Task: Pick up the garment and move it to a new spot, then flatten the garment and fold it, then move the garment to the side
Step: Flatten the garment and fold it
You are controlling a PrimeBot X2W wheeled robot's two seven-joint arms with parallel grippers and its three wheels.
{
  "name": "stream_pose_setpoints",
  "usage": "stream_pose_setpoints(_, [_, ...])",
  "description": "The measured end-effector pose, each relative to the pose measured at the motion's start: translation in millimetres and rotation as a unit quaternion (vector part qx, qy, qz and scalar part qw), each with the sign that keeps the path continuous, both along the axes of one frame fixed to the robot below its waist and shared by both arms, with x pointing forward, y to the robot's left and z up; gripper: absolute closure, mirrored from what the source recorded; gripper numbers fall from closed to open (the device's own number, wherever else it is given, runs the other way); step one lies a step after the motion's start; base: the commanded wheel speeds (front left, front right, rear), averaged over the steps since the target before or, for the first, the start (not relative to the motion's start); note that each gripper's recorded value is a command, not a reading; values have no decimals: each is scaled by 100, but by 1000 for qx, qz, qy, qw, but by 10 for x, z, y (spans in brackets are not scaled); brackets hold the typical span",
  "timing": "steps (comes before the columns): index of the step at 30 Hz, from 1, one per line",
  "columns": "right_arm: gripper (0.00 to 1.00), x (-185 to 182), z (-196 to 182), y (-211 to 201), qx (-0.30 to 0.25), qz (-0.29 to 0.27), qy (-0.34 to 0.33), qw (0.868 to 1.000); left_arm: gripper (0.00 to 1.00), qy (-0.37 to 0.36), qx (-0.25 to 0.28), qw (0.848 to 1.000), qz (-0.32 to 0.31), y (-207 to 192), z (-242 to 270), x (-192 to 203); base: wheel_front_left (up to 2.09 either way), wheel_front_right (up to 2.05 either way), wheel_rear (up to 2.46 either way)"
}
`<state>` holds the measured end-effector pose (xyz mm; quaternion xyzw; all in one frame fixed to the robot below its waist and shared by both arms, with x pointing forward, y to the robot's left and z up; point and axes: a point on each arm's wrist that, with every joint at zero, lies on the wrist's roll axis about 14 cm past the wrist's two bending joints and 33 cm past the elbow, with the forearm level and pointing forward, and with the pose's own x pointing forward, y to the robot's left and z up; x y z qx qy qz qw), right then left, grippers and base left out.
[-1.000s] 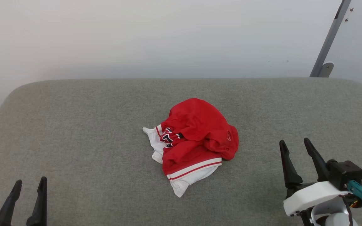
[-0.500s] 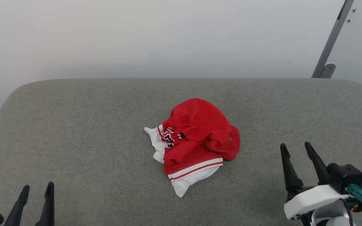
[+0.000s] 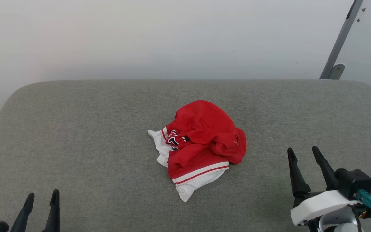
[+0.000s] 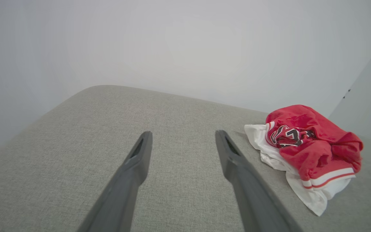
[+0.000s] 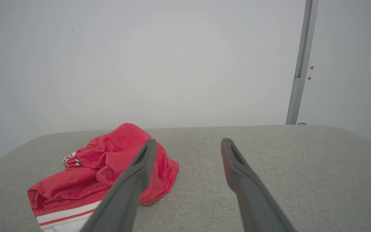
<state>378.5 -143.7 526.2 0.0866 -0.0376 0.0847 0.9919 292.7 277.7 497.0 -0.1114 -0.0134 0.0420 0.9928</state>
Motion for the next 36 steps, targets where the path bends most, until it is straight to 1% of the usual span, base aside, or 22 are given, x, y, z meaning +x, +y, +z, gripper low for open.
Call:
stream_pose_setpoints(5, [0,9,-12,61,2,9,3,1000,0,-1,-1,1000,2,4,-3,-14,0,0,0])
stream_pose_setpoints(8, [0,13,-60,207,3,31,16,999,0,-1,-3,1000,5,15,-6,-34,0,0,0])
stream_pose_setpoints(11, [0,12,-159,428,0,68,43,997,0,-3,-3,1000,12,45,6,-56,0,0,0])
stream_pose_setpoints(14, [0,-5,-270,721,-5,118,79,990,0,-8,-4,1000,19,73,35,-75,0,0,0])
stream_pose_setpoints(18, [0,-69,-452,1102,-23,192,137,972,0,-8,-6,1000,28,108,35,-128,0,0,0])
stream_pose_setpoints(20, [0,-95,-566,1247,-38,223,169,959,0,-10,-6,999,32,115,55,-124,0,0,0])
stream_pose_setpoints(21, [0,-95,-566,1247,-38,223,169,959,0,-10,-6,999,32,115,55,-124,0,0,0])
stream_pose_setpoints(25, [0,-137,-781,1465,-67,272,227,933,0,-14,-7,999,40,127,80,-115,0,0,0])
stream_pose_setpoints(27, [0,-133,-876,1536,-86,290,252,919,0,-13,-8,999,45,144,79,-116,0,0,0])
stream_pose_setpoints(32, [0,-53,-1079,1622,-131,312,292,894,0,-3,-10,998,59,199,32,-128,0,0,0])
stream_pose_setpoints(36, [0,16,-1248,1673,-179,325,314,874,0,3,-15,997,70,230,-8,-126,0,0,0])
